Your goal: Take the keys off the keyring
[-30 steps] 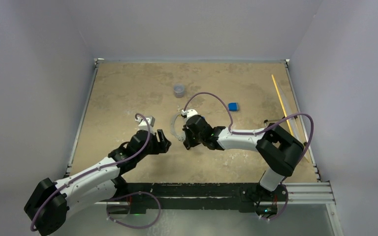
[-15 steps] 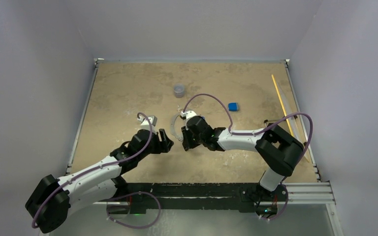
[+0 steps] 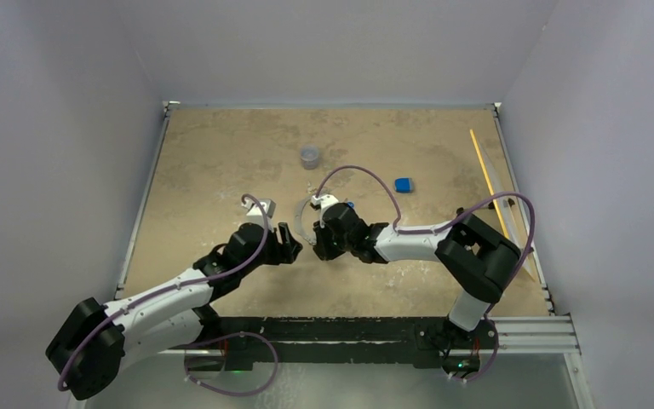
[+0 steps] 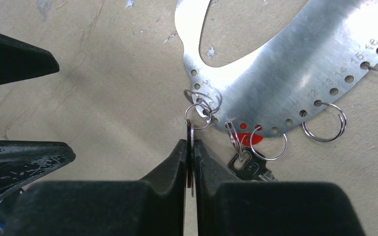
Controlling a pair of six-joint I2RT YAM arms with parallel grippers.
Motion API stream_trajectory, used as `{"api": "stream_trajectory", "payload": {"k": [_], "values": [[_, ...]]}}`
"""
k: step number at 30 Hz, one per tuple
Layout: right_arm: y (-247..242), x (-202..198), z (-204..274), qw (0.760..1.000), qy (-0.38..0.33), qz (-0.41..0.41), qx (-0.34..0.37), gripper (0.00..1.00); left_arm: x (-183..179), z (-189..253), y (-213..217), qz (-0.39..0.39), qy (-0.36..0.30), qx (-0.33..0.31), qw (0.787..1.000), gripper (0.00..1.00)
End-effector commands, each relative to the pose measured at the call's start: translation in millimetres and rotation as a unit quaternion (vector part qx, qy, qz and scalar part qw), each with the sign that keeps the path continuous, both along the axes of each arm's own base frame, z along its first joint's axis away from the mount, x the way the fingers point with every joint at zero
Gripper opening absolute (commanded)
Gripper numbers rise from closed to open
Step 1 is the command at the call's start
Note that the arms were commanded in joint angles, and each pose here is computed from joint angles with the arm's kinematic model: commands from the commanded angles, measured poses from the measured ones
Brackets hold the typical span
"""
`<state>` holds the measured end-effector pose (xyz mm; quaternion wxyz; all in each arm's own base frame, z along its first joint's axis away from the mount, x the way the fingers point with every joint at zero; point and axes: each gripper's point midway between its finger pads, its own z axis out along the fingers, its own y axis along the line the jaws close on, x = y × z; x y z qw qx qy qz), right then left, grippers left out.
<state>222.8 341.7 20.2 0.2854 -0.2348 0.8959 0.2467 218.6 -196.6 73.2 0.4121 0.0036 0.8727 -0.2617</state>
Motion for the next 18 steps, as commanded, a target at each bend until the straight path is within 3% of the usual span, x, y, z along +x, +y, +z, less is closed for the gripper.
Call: {"api": "stream_trajectory", "payload": {"k": [1, 18], "values": [[-7, -4, -10, 1.0, 0.006, 0.007, -0.012, 0.03, 9, 11, -5, -0.017, -0.038, 0.006, 0.999, 0.62], [-24, 8, 12, 0.995, -0.056, 0.06, -0.052, 0.0, 36, 7, -30, -0.084, -0.1, 0.05, 0.99, 0.58]]}}
